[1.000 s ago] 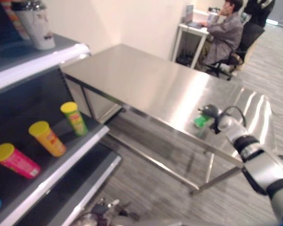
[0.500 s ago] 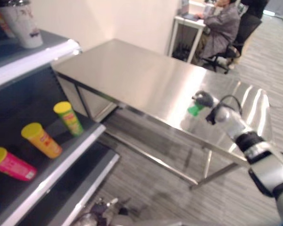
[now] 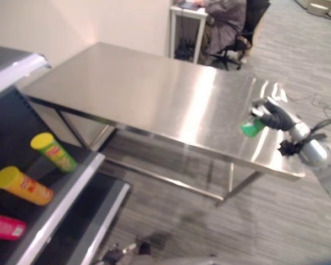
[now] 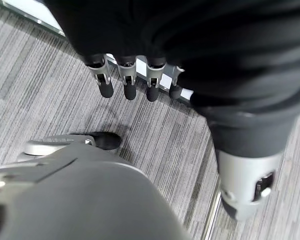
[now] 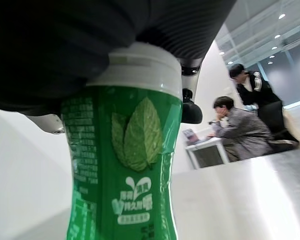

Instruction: Put the goods on the table back onto the shelves and tidy them up.

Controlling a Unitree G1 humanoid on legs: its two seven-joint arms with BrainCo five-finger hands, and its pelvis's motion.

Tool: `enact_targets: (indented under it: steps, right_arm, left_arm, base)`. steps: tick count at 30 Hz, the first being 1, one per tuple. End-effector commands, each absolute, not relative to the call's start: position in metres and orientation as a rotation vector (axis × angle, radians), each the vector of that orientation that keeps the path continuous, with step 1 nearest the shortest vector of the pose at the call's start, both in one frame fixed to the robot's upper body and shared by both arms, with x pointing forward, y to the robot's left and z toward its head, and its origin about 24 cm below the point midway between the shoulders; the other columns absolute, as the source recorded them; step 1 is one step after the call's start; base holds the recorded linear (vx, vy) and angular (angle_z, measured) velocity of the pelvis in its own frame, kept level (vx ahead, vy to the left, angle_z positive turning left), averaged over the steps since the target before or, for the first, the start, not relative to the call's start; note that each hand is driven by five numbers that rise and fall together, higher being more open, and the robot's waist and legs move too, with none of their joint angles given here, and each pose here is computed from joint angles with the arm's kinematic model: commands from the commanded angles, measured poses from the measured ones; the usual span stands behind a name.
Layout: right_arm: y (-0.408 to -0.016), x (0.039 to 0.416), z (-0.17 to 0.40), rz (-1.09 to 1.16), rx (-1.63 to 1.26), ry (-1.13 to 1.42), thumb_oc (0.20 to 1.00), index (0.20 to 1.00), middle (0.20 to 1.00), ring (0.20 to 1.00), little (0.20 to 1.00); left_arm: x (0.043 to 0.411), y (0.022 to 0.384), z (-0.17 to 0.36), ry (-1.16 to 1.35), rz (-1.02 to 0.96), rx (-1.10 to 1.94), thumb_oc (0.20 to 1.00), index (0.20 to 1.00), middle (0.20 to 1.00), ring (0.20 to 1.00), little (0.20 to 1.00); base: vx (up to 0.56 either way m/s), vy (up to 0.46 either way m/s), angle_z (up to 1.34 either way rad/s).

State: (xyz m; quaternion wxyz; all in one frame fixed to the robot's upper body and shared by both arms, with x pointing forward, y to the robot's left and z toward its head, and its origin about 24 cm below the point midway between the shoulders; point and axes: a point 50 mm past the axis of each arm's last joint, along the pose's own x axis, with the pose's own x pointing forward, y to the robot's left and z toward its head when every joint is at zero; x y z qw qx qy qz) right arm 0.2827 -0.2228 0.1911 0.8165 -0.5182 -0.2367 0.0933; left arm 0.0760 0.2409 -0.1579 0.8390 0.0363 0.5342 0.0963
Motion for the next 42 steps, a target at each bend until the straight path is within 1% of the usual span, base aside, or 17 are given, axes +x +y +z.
enact_targets:
  steps: [1, 4, 5, 6, 9, 11, 12, 14, 17, 22, 26, 31, 32, 33, 34, 38, 42]
  right_arm:
    - [-0.199, 0.268, 0.242, 0.259, -0.979, -0.790, 0.200, 0.200, 0.200, 0.200, 0.200]
    - [-0.176, 0.258, 0.253, 0.361, -0.911, -0.898, 0.200, 0.200, 0.200, 0.200, 0.200]
    - [-0.157, 0.251, 0.256, 0.464, -0.835, -0.959, 0.200, 0.200, 0.200, 0.200, 0.200]
    - [-0.151, 0.249, 0.257, 0.497, -0.812, -0.975, 0.200, 0.200, 0.200, 0.200, 0.200]
    - [-0.138, 0.249, 0.254, 0.545, -0.774, -0.987, 0.200, 0.200, 0.200, 0.200, 0.200]
    - [-0.131, 0.249, 0.249, 0.574, -0.760, -0.975, 0.200, 0.200, 0.200, 0.200, 0.200]
    - [-0.126, 0.252, 0.244, 0.585, -0.756, -0.958, 0.200, 0.200, 0.200, 0.200, 0.200]
    - [-0.115, 0.252, 0.238, 0.628, -0.753, -0.947, 0.200, 0.200, 0.200, 0.200, 0.200]
    - [-0.108, 0.252, 0.234, 0.678, -0.722, -0.937, 0.200, 0.200, 0.200, 0.200, 0.200]
    - [-0.107, 0.256, 0.225, 0.693, -0.727, -0.892, 0.200, 0.200, 0.200, 0.200, 0.200]
    - [-0.115, 0.263, 0.221, 0.647, -0.739, -0.853, 0.200, 0.200, 0.200, 0.200, 0.200]
    - [-0.119, 0.265, 0.222, 0.606, -0.723, -0.850, 0.200, 0.200, 0.200, 0.200, 0.200]
    - [-0.133, 0.268, 0.219, 0.509, -0.749, -0.818, 0.200, 0.200, 0.200, 0.200, 0.200]
    - [-0.133, 0.267, 0.219, 0.508, -0.749, -0.818, 0.200, 0.200, 0.200, 0.200, 0.200]
    - [-0.139, 0.266, 0.208, 0.456, -0.720, -0.783, 0.200, 0.200, 0.200, 0.200, 0.200]
    - [-0.133, 0.266, 0.193, 0.439, -0.688, -0.741, 0.200, 0.200, 0.200, 0.200, 0.200]
    - [-0.151, 0.254, 0.178, 0.375, -0.671, -0.677, 0.200, 0.200, 0.200, 0.200, 0.200]
  left_arm:
    - [0.106, 0.252, -0.146, 1.026, 0.151, 0.166, 1.000, 1.000, 1.000, 1.000, 1.000]
    - [0.102, 0.256, -0.147, 1.026, 0.207, 0.125, 1.000, 1.000, 1.000, 1.000, 1.000]
    - [0.089, 0.253, -0.152, 1.058, 0.281, 0.040, 1.000, 1.000, 1.000, 1.000, 1.000]
    - [0.083, 0.249, -0.155, 1.076, 0.294, 0.015, 1.000, 1.000, 1.000, 1.000, 1.000]
    - [0.079, 0.239, -0.159, 1.098, 0.270, 0.001, 1.000, 1.000, 1.000, 1.000, 1.000]
    - [0.081, 0.242, -0.156, 1.075, 0.295, -0.039, 1.000, 1.000, 1.000, 1.000, 1.000]
    - [0.081, 0.246, -0.155, 1.056, 0.366, -0.103, 1.000, 1.000, 1.000, 1.000, 1.000]
    - [0.066, 0.250, -0.159, 1.078, 0.491, -0.188, 1.000, 1.000, 1.000, 1.000, 1.000]
    - [0.058, 0.242, -0.162, 1.117, 0.440, -0.161, 1.000, 1.000, 1.000, 1.000, 1.000]
    - [0.060, 0.241, -0.161, 1.115, 0.385, -0.113, 1.000, 1.000, 1.000, 1.000, 1.000]
    - [0.057, 0.230, -0.164, 1.149, 0.296, -0.074, 1.000, 1.000, 1.000, 1.000, 1.000]
    - [0.059, 0.229, -0.164, 1.147, 0.282, -0.047, 1.000, 1.000, 1.000, 1.000, 1.000]
    - [0.069, 0.225, -0.164, 1.143, 0.218, -0.011, 1.000, 1.000, 1.000, 1.000, 1.000]
    - [0.069, 0.225, -0.164, 1.143, 0.218, -0.009, 1.000, 1.000, 1.000, 1.000, 1.000]
    - [0.079, 0.229, -0.161, 1.129, 0.192, 0.023, 1.000, 1.000, 1.000, 1.000, 1.000]
    - [0.083, 0.234, -0.158, 1.099, 0.194, 0.029, 1.000, 1.000, 1.000, 1.000, 1.000]
    - [0.074, 0.234, -0.160, 1.129, 0.205, 0.010, 1.000, 1.000, 1.000, 1.000, 1.000]
  base:
    - [-0.09, -0.276, 0.68]
    - [-0.09, -0.420, 0.80]
    - [-0.11, -0.536, 0.64]
    - [-0.14, -0.483, 0.52]
    - [-0.17, -0.194, 0.57]
    - [-0.25, -0.175, 1.18]
    - [-0.14, -0.070, 1.29]
    - [-0.20, -0.061, 0.68]
    - [-0.24, 0.056, -0.01]
    - [-0.18, 0.217, 0.65]
    - [-0.20, 0.375, 0.81]
    - [-0.20, 0.500, 0.76]
    - [-0.23, 0.501, 0.75]
    - [-0.38, 0.851, 1.33]
    - [-0.16, 0.355, 1.13]
    - [-0.21, 0.587, 0.35]
    - [-0.02, 0.427, 0.58]
